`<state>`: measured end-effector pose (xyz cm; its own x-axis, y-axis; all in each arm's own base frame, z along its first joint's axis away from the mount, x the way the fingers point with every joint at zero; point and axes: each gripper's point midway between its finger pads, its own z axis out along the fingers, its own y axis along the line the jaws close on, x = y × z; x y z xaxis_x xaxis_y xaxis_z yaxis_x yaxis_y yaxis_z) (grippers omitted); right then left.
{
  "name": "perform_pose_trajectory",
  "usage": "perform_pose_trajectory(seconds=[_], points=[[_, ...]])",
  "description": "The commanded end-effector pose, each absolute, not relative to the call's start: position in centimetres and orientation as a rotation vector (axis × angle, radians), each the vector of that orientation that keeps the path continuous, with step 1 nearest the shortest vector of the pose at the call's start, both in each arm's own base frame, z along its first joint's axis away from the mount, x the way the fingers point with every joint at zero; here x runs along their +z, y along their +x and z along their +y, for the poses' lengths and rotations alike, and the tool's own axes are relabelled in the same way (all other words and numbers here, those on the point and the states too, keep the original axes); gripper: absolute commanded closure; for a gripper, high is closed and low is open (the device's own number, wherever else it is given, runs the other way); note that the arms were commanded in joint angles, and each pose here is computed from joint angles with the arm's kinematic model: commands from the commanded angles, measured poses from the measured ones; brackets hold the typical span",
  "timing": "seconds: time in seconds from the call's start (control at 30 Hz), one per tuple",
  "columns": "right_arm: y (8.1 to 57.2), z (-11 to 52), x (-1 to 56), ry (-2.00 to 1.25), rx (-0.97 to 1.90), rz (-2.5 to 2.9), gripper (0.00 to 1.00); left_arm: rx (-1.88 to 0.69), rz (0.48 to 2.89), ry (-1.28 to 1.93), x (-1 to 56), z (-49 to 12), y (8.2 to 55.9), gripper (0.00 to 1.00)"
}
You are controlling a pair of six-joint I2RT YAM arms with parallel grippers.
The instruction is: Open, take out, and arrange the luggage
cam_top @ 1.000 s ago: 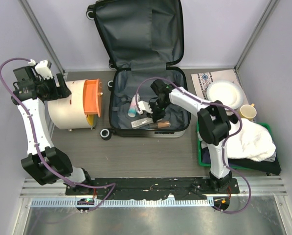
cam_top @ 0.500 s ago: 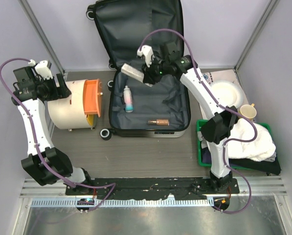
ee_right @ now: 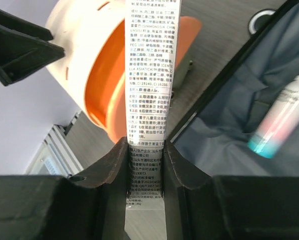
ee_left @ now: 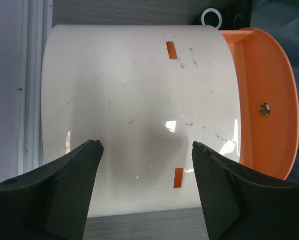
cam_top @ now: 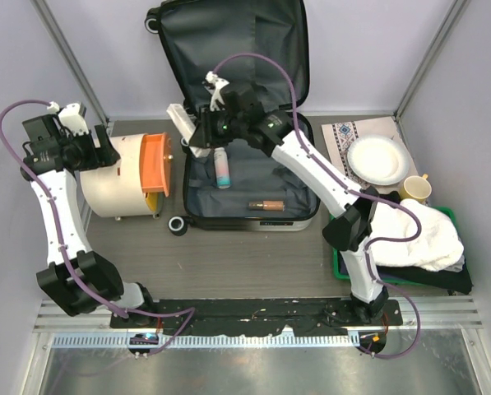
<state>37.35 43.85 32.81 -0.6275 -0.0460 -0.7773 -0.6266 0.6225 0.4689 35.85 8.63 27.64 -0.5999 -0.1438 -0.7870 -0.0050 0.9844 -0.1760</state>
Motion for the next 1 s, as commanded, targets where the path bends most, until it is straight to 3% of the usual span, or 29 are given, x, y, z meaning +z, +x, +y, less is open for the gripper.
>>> perform_pose_trajectory(seconds=[0.0, 0.27, 0.9, 0.97], points=[[37.2, 45.8, 39.5, -0.26, 1.045, 1.925, 0.99, -0.305, 2.316, -0.178, 24.8, 7.1, 33.8, 0.22], [36.1, 50.2, 38.6, 0.025, 1.189, 1.962, 0.99, -0.323, 2.299, -0.177, 24.9, 6.6, 33.5, 0.21], [35.3, 55.9, 35.8, 0.063, 1.21, 1.926, 0.99, -0.306, 2.269, -0.172, 25.7, 6.5, 33.3, 0.2], [35.3, 56.1, 35.6, 0.064, 1.22, 1.927, 0.86, -0.304, 2.265, -0.173, 25.8, 6.5, 33.3, 0.2]])
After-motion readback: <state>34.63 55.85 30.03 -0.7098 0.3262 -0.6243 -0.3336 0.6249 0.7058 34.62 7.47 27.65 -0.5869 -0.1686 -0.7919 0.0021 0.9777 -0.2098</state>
